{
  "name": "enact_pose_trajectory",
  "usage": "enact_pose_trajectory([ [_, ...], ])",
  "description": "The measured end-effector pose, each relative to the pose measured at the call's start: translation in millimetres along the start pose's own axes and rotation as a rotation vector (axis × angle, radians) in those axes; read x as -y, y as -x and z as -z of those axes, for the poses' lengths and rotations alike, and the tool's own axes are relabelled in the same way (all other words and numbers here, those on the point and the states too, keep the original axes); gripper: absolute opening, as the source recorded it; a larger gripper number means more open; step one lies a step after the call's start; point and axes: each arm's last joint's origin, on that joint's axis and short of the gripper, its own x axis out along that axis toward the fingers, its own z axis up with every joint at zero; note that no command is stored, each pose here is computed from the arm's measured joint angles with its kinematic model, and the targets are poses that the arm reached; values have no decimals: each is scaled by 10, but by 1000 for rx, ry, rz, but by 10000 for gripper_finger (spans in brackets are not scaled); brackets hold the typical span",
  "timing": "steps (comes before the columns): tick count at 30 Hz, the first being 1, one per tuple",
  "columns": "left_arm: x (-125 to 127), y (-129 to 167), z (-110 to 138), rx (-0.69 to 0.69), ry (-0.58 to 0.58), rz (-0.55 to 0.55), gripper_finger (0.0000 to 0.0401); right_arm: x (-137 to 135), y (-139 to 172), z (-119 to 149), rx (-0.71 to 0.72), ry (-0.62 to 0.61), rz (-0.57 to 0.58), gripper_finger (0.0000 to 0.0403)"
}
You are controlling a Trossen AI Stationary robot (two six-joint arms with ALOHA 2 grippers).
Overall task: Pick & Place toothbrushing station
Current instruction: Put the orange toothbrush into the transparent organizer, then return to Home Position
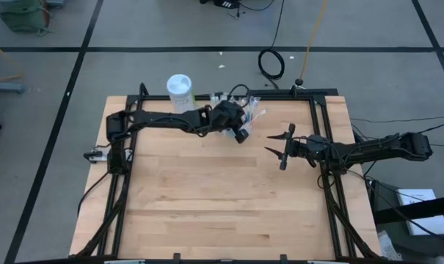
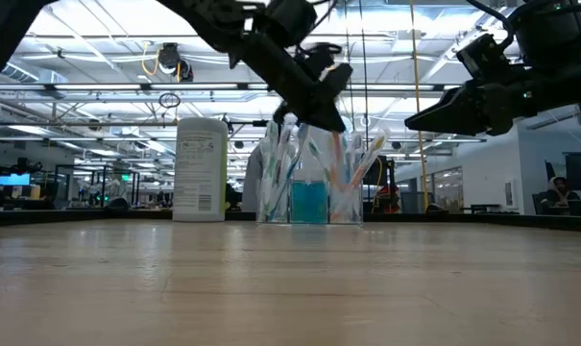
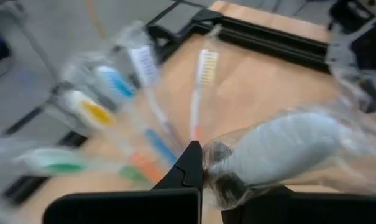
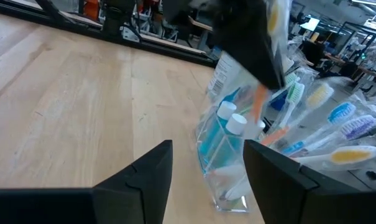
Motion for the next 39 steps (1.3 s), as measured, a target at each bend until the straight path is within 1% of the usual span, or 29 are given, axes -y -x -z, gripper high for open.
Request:
enact_pose_trajectory([
  [1,12,-45,20,5,2,23,14,0,0,1,0,-1,0,191],
  [3,38,-124,79,-1,-6,35,25,-1,-1,3,-2,-12,-2,191],
  [8,19,-285,247,-60,-42,-12,31,-3,-2,9,-8,-12,-4,191],
  [12,3,-308,262,-62,-107,-19,36,-4,-3,11,-10,-12,-4,192],
  [15,-3,-307,263,-65,-137,-25,58,-5,-3,14,-13,-11,-5,192],
  [20,-46,-314,270,-78,-140,-38,106,-5,-3,14,-13,-12,-5,191],
  [23,-36,-265,238,-78,-148,-35,135,-5,-3,14,-13,-10,-6,190],
  [29,1,67,16,-54,-197,-17,183,3,5,-6,4,-8,0,191],
  [32,39,335,-149,-13,-233,0,198,19,21,-77,44,-16,5,190],
  [36,49,801,-333,2,-301,21,204,21,83,-175,71,-4,-12,182],
  [37,34,937,-364,-7,-295,12,204,17,105,-190,62,4,-23,179],
  [39,-13,1223,-434,-6,-207,-36,199,20,161,-236,47,9,-42,170],
])
